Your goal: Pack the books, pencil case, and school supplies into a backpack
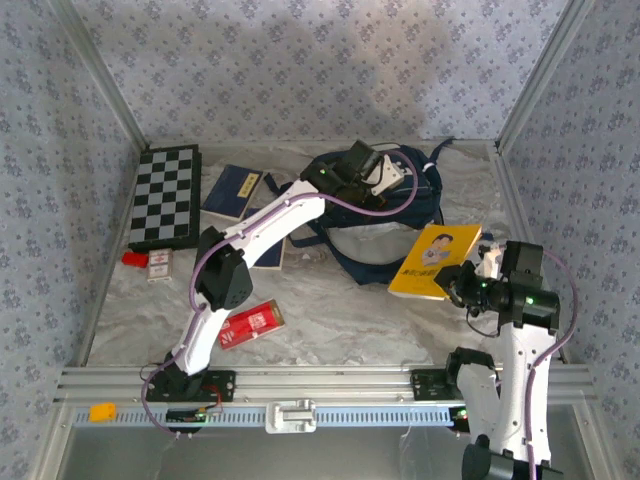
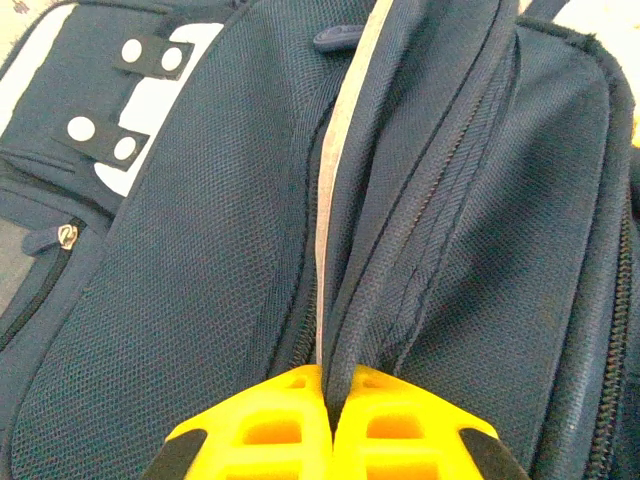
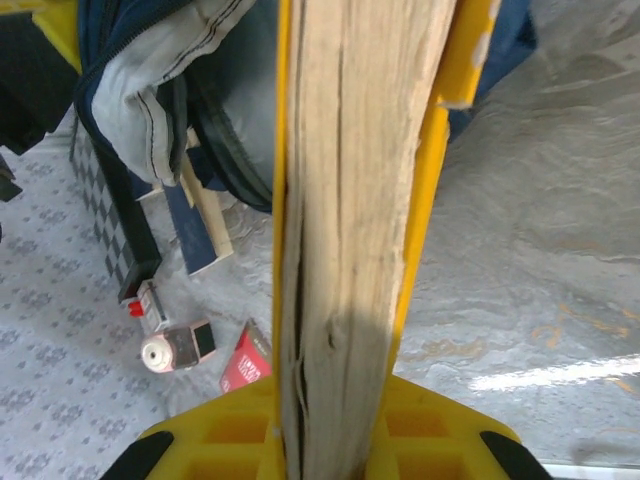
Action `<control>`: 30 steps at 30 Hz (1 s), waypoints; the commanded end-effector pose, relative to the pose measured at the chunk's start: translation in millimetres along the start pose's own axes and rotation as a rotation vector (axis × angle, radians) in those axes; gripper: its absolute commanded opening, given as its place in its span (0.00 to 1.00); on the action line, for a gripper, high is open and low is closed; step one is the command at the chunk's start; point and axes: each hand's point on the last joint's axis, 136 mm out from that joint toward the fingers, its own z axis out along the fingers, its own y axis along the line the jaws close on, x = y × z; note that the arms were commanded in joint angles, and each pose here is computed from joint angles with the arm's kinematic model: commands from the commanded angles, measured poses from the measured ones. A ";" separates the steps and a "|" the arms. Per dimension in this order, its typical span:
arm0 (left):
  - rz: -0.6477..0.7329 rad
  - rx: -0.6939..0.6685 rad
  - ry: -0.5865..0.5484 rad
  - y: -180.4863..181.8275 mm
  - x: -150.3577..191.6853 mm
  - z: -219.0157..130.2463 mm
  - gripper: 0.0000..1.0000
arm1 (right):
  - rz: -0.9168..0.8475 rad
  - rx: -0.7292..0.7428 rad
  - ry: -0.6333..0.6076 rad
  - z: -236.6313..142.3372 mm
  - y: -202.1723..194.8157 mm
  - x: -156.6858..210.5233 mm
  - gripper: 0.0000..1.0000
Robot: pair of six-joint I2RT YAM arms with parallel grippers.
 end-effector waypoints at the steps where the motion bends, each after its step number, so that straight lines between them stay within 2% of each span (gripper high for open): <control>1: 0.009 0.027 -0.238 -5.5 -69.5 -75.1 0.00 | -0.020 -0.111 0.010 11.0 24.4 -8.3 0.00; 6: -0.019 -0.029 -0.263 7.4 -77.7 -85.2 0.00 | -0.050 -0.103 0.084 41.9 31.4 -5.8 0.00; 8: -0.050 -0.039 -0.279 15.9 -81.8 -90.8 0.00 | -0.079 -0.067 0.078 46.5 30.6 -4.3 0.00; 13: -0.093 -0.016 -0.343 26.4 -96.5 -102.7 0.00 | -0.073 -0.083 0.076 58.2 35.3 -7.8 0.00; 15: -0.062 0.035 -0.349 18.3 -97.6 -102.0 0.00 | -0.098 -0.156 0.030 64.5 51.7 -20.4 0.00; 17: -0.038 0.050 -0.346 15.1 -96.9 -100.9 0.00 | -0.128 -0.163 -0.014 72.8 56.9 -34.1 0.00; 26: -0.040 0.053 -0.337 19.2 -94.4 -101.5 0.00 | -0.319 -0.256 -0.031 128.6 75.9 -76.7 0.00; 30: -0.040 0.063 -0.336 19.0 -93.8 -98.6 0.00 | -0.334 -0.230 -0.029 154.1 69.2 -91.9 0.02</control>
